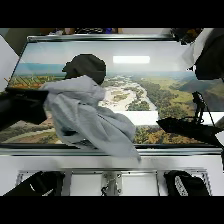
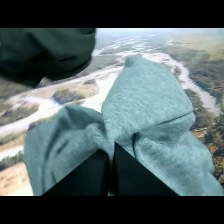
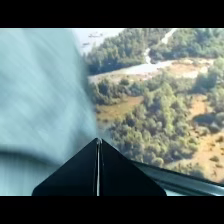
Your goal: Fold the clothes and pants, and hang the long-sleeved shirts on hangers.
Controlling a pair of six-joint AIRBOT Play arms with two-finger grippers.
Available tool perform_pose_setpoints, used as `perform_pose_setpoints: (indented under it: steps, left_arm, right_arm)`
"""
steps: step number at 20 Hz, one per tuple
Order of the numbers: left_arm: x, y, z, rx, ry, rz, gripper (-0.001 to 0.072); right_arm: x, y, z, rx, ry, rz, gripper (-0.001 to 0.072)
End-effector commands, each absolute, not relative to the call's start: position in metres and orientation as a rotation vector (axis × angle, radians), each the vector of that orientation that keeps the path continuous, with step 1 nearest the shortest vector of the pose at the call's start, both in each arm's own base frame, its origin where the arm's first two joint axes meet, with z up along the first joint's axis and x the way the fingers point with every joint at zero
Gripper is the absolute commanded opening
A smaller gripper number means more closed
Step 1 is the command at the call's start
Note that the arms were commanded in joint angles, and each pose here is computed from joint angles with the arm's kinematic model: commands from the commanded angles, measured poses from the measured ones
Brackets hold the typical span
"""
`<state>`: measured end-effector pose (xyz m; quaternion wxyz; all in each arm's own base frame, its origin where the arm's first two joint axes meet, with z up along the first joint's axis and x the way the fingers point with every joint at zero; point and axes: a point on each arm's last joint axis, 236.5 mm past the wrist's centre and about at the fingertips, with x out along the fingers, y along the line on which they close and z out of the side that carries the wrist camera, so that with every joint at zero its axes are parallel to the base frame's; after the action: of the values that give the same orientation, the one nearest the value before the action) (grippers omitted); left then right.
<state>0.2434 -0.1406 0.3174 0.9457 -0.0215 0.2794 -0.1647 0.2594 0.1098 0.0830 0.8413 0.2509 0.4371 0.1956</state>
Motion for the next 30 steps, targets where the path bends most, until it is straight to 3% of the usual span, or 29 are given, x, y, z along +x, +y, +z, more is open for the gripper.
perform_pose_setpoints:
  steps: [1, 4, 7, 12, 13, 14, 15, 16, 17, 18, 21, 24, 30]
  left_arm:
    - [0.27, -0.193, 0.342, 0.056, 0.487, -0.372, 0.0014]
    - [0.315, -0.231, 0.333, 0.08, 0.472, -0.359, 0.0014]
    - [0.359, -0.281, 0.299, -0.003, 0.517, -0.445, 0.0014]
    - [0.375, -0.373, 0.209, -0.059, 0.714, -0.686, 0.0014]
    - [0.375, -0.382, 0.185, -0.031, 0.765, -0.696, 0.0128]
    - [0.377, -0.384, 0.168, -0.011, 0.8, -0.687, 0.0555]
    - [0.385, -0.38, 0.156, 0.001, 0.816, -0.665, 0.0702]
    - [0.396, -0.37, 0.152, 0.006, 0.817, -0.638, 0.0695]
    - [0.412, -0.353, 0.151, -0.011, 0.817, -0.597, 0.0695]
    - [0.429, -0.33, 0.15, -0.029, 0.824, -0.546, 0.0695]
    - [0.471, -0.239, 0.115, -0.069, 0.94, -0.353, 0.0695]
    - [0.48, -0.18, 0.045, -0.052, 1.153, -0.259, 0.0695]
    - [0.466, -0.222, -0.052, -0.281, 1.407, -0.496, 0.0695]
  right_arm:
    - [0.283, 0.1, 0.11, 0.517, 0.79, 0.392, 0.0026]
    - [0.307, 0.053, 0.145, 0.382, 0.643, 0.268, 0.0025]
    - [0.318, -0.009, 0.17, 0.256, 0.59, 0.086, 0.0025]
    - [0.323, -0.049, 0.173, 0.263, 0.592, -0.023, 0.0028]
    - [0.324, -0.048, 0.172, 0.267, 0.595, -0.021, 0.0034]
    - [0.325, -0.047, 0.171, 0.272, 0.598, -0.017, 0.0035]
    - [0.327, -0.045, 0.171, 0.288, 0.595, -0.007, 0.0046]
    - [0.328, -0.042, 0.171, 0.303, 0.593, 0.002, 0.0217]
    - [0.329, -0.039, 0.17, 0.319, 0.6, 0.015, 0.0513]
    - [0.33, -0.034, 0.166, 0.342, 0.618, 0.034, 0.0679]
    - [0.331, -0.026, 0.142, 0.407, 0.715, 0.065, 0.0678]
    - [0.344, -0.032, 0.106, 0.501, 0.816, 0.048, 0.0677]
    - [0.38, -0.009, 0.024, 0.622, 1.002, 0.095, 0.0677]
